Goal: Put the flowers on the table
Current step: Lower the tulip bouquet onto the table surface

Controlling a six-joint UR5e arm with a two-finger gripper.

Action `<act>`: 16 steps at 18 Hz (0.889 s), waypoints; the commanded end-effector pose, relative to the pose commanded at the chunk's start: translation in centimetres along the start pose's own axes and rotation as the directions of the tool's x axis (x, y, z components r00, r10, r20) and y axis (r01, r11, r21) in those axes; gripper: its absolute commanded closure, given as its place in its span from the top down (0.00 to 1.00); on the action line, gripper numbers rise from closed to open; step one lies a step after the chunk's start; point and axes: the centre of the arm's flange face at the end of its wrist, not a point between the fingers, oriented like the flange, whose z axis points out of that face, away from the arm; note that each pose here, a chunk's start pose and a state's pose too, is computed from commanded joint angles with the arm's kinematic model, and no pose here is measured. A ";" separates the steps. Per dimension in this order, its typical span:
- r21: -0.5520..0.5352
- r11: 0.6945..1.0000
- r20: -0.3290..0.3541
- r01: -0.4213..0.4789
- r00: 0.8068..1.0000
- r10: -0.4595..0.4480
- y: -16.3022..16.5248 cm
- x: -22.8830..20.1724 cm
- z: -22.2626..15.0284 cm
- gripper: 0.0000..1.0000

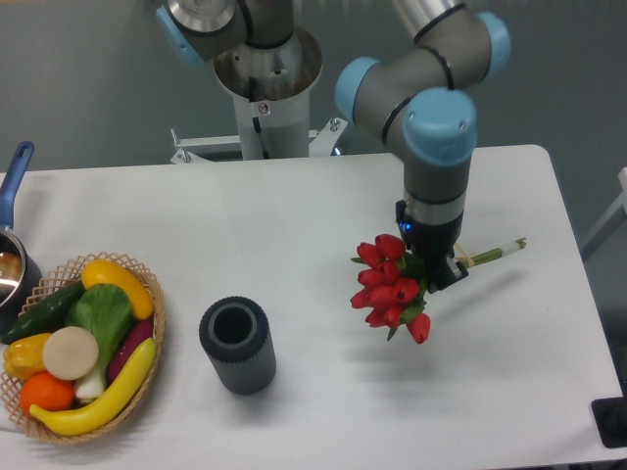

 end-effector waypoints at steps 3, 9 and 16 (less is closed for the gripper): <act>0.006 1.000 -0.025 -0.009 1.000 0.010 -0.6 0.0 1.8 0.40; 0.012 1.000 -0.061 -0.015 0.998 0.016 -1.1 -0.1 4.4 0.43; 0.017 1.000 -0.051 -0.017 0.999 0.018 -1.1 -0.3 4.2 0.80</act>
